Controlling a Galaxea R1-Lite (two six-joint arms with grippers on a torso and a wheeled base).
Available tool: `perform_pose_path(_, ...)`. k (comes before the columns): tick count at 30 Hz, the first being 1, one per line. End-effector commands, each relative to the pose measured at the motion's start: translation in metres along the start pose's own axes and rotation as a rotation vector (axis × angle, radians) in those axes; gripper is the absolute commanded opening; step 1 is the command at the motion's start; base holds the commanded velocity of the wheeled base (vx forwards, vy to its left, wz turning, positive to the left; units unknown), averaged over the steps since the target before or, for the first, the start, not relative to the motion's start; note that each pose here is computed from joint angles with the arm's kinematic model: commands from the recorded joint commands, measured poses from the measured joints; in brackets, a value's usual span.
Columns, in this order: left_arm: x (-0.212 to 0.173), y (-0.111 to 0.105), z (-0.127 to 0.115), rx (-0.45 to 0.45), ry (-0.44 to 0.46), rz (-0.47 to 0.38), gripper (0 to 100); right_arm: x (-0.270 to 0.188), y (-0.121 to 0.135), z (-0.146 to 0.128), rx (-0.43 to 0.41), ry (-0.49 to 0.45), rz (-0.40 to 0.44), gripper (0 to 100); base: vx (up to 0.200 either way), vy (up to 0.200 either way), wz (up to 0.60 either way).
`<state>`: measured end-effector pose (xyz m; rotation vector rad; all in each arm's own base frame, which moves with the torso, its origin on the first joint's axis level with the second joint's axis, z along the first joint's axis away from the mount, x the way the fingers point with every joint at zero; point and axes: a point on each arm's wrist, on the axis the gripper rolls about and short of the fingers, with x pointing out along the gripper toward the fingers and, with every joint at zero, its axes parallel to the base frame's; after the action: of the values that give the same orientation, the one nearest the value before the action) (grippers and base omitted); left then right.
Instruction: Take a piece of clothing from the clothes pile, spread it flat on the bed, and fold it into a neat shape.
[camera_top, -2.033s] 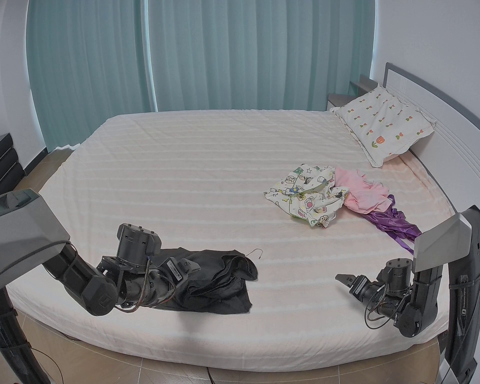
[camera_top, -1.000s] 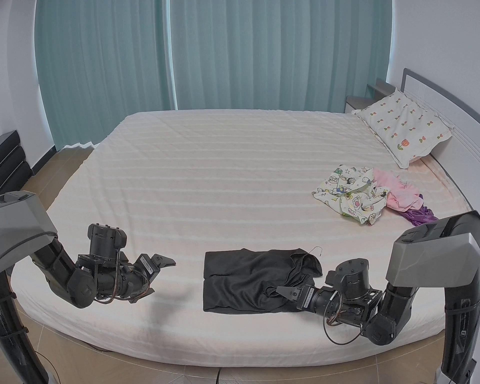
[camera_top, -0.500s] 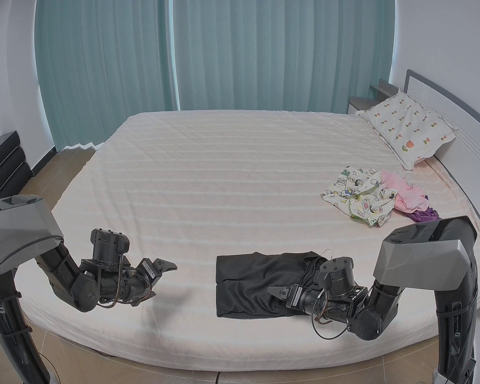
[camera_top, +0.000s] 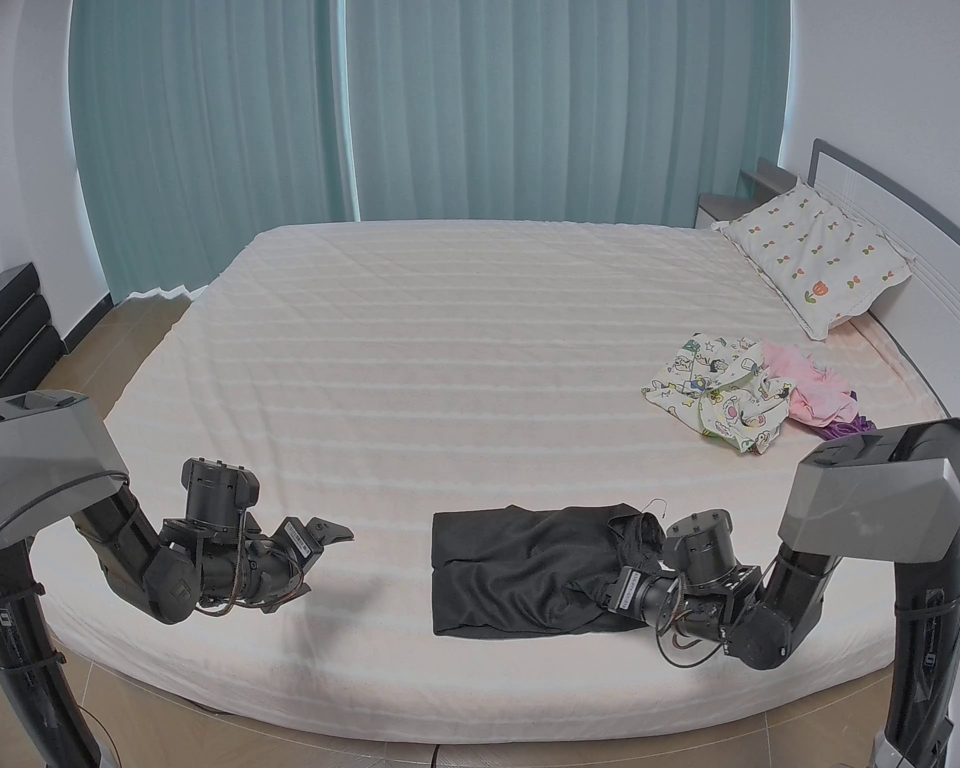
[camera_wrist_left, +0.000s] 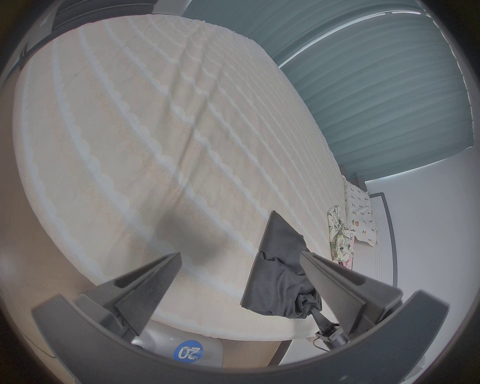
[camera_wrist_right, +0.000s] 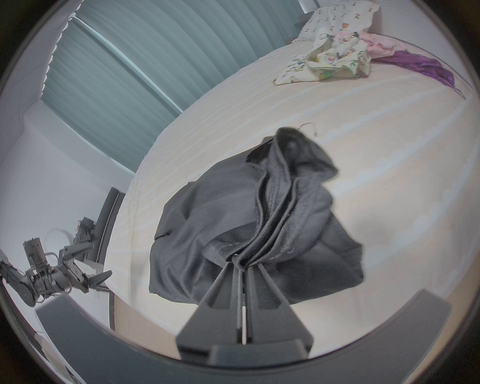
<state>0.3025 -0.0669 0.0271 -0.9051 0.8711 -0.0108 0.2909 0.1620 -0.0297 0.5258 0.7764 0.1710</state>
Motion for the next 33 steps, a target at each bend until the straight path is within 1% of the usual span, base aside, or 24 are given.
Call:
perform_pose_path(1, 0.001, 0.001, -0.001, -0.001, 0.003, 0.004, 100, -0.021, -0.016, 0.014, 0.034, -0.026, -0.038, 0, 0.0, 0.0, 0.0)
perform_pose_path(4, 0.001, 0.001, -0.001, 0.0, 0.004, 0.003, 100, -0.023, -0.031, 0.016, 0.042, -0.018, -0.079, 0, 0.0, 0.0, 0.0)
perform_pose_path(6, 0.001, 0.001, -0.001, 0.0, 0.004, 0.003, 100, -0.022, -0.039, 0.018, 0.042, -0.01, -0.089, 0, 0.0, 0.0, 0.0)
perform_pose_path(8, 0.001, 0.001, -0.001, 0.0, 0.004, 0.003, 100, -0.022, -0.039, 0.018, 0.042, -0.01, -0.089, 0, 0.0, 0.0, 0.0)
perform_pose_path(9, 0.001, 0.001, -0.001, -0.001, 0.004, 0.005, 100, -0.021, -0.052, 0.023, 0.038, 0.006, -0.1, 0, 0.0, 0.0, 0.0)
perform_pose_path(10, 0.001, 0.001, -0.001, -0.001, 0.004, 0.005, 100, -0.02, -0.055, 0.023, 0.029, 0.01, -0.105, 0, 0.0, 0.0, 0.0)
perform_pose_path(16, 0.001, 0.001, -0.001, -0.001, 0.004, 0.005, 100, -0.022, -0.067, 0.029, 0.006, 0.007, -0.139, 0, 0.0, 0.0, 0.0)
perform_pose_path(20, 0.001, 0.001, -0.001, -0.001, 0.004, 0.005, 100, -0.027, -0.074, 0.021, -0.048, 0.041, -0.166, 0, 0.0, 0.0, 0.0)
perform_pose_path(23, 0.001, 0.001, -0.001, -0.001, 0.004, 0.005, 100, -0.026, -0.078, 0.019, -0.062, 0.055, -0.177, 0, 0.0, 0.0, 0.0)
perform_pose_path(24, 0.001, 0.001, -0.001, -0.001, 0.004, 0.005, 100, -0.025, -0.078, 0.019, -0.064, 0.056, -0.178, 100, 0.0, 0.0, 0.0)
perform_pose_path(28, 0.001, 0.001, -0.001, -0.001, 0.005, 0.006, 100, -0.028, -0.08, 0.017, -0.091, 0.06, -0.184, 100, 0.0, 0.0, 0.0)
perform_pose_path(30, 0.001, 0.001, -0.001, -0.001, 0.005, 0.006, 100, -0.034, -0.079, 0.027, -0.097, 0.015, -0.176, 100, 0.0, 0.0, 0.0)
perform_pose_path(31, 0.002, 0.002, -0.001, -0.001, 0.006, 0.007, 100, -0.034, -0.078, 0.027, -0.098, 0.011, -0.173, 100, 0.0, 0.0, 0.0)
perform_pose_path(32, 0.003, 0.002, -0.002, -0.001, 0.01, 0.01, 100, -0.042, -0.075, 0.038, -0.091, -0.034, -0.151, 100, 0.0, 0.0, 0.0)
perform_pose_path(33, 0.003, 0.002, -0.002, -0.001, 0.01, 0.01, 100, -0.046, -0.072, 0.045, -0.089, -0.059, -0.142, 100, 0.0, 0.0, 0.0)
